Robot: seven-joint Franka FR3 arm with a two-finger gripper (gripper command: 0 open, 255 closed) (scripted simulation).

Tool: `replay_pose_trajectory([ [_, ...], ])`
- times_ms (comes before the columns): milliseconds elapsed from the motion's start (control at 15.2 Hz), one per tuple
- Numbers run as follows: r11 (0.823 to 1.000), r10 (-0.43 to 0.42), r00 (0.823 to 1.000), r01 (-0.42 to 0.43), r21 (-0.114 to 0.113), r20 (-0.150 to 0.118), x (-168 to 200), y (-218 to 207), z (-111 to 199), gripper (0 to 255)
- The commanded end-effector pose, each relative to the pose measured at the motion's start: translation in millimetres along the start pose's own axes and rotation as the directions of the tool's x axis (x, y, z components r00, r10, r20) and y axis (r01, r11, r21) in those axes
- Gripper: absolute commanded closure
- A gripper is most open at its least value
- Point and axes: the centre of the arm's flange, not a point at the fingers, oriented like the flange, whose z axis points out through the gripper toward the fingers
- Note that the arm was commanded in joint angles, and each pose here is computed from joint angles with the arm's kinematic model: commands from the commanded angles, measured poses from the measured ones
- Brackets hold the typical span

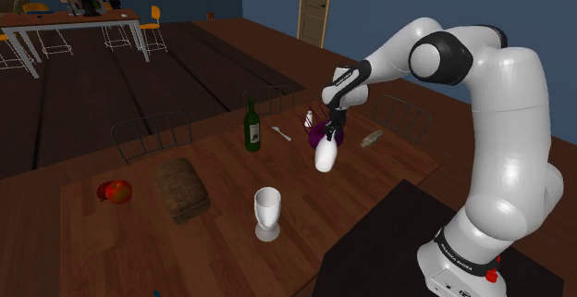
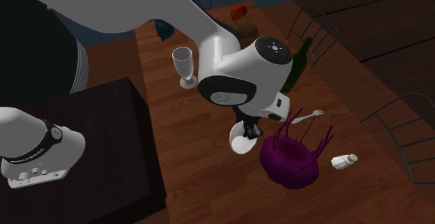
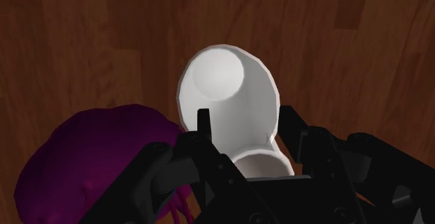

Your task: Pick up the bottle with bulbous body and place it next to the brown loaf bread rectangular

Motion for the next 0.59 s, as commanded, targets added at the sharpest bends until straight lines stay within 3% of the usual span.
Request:
replay_pose_trajectory([
  [0,1.0,0.0,1.0,0.0,0.0,0.0,-1.1,-0.6,-10.4,255],
  [528,1.0,0.0,1.0,0.0,0.0,0.0,-2.5,-1.0,-52.6,255],
])
